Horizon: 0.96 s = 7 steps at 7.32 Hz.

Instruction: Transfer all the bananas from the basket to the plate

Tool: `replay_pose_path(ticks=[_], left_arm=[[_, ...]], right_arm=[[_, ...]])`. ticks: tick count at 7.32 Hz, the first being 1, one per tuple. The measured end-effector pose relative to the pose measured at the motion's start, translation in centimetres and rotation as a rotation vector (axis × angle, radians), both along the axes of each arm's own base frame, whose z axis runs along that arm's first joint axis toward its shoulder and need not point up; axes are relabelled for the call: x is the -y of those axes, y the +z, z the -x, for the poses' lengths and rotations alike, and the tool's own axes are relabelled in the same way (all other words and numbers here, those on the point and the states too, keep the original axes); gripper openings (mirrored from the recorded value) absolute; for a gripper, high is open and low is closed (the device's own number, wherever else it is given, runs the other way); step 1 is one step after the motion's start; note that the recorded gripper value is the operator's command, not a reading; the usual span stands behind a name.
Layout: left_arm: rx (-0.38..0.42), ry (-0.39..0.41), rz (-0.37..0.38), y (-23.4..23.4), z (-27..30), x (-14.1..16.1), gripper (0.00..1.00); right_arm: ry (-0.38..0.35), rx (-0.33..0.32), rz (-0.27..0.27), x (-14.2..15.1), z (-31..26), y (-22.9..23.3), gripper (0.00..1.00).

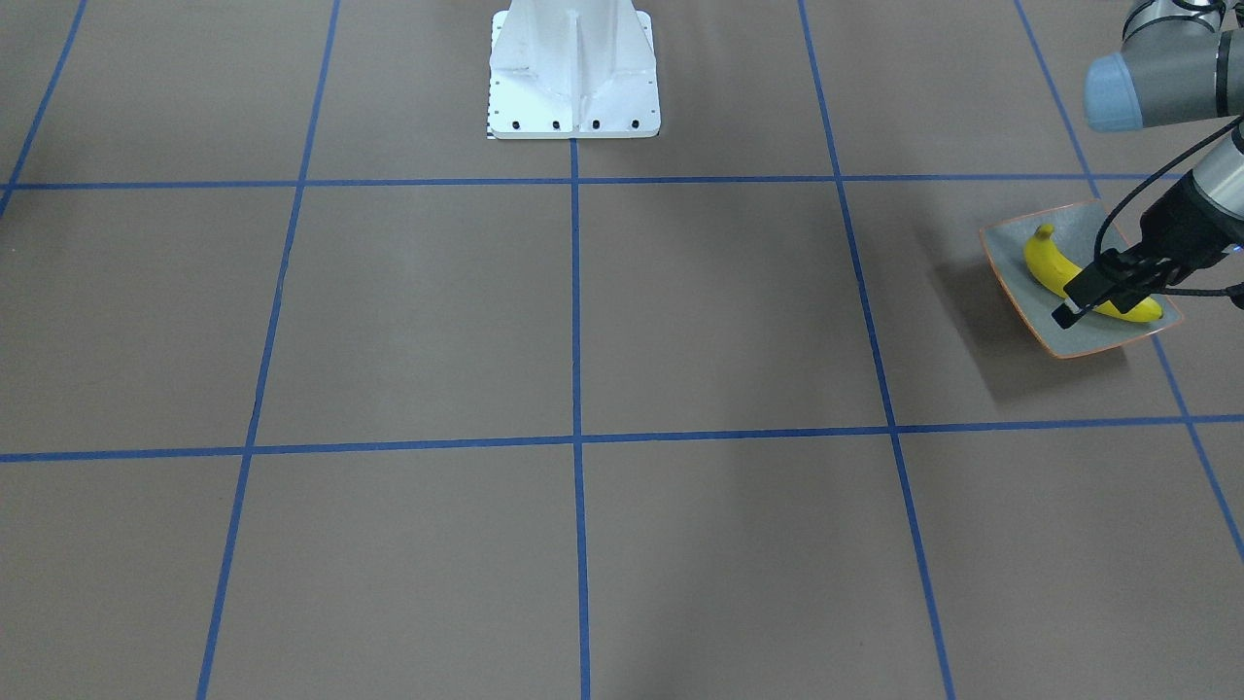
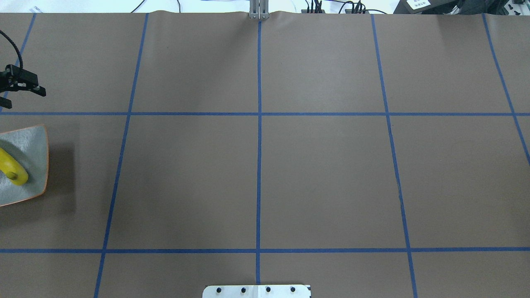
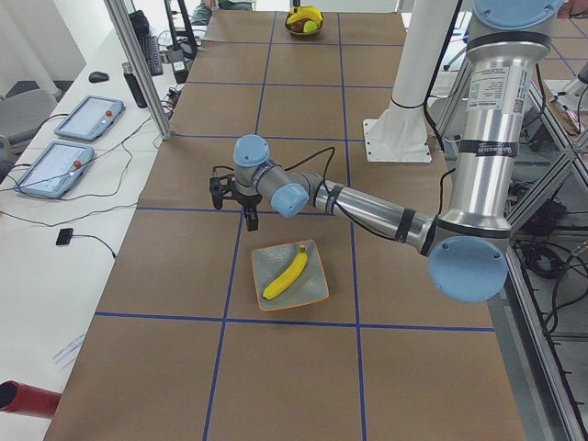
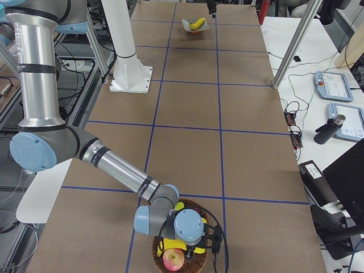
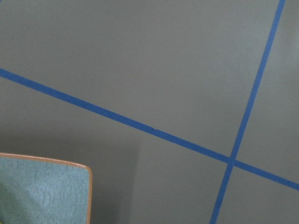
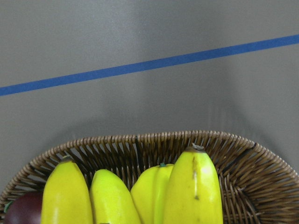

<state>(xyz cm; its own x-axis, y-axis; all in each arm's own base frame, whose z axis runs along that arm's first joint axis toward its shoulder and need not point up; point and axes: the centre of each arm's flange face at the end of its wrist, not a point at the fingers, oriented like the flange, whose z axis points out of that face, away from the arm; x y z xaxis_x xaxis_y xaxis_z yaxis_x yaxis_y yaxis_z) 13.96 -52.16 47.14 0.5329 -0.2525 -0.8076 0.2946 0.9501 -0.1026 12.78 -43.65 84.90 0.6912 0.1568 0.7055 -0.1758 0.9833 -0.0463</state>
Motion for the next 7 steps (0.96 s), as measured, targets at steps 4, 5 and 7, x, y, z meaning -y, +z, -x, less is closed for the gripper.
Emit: replay_pose_path(ticks=[4,5,7], left_arm=[[0.000,-0.001,-0.001,-0.1,0.0,0.0,1.00],[-0.001,-0.002,-0.001,-0.1,0.0,0.0,1.00],[0.000,-0.001,0.000,-0.1,0.0,0.0,1.00]], right_arm=[[-0.020,-0.020,0.001,-0.2,0.0,0.9,0.76],[-0.021,-0.026,0.004,-0.2,-0.1,1.0,0.58],[-0.022,-0.032,0.007,0.0,-0.1,1.1,0.06]])
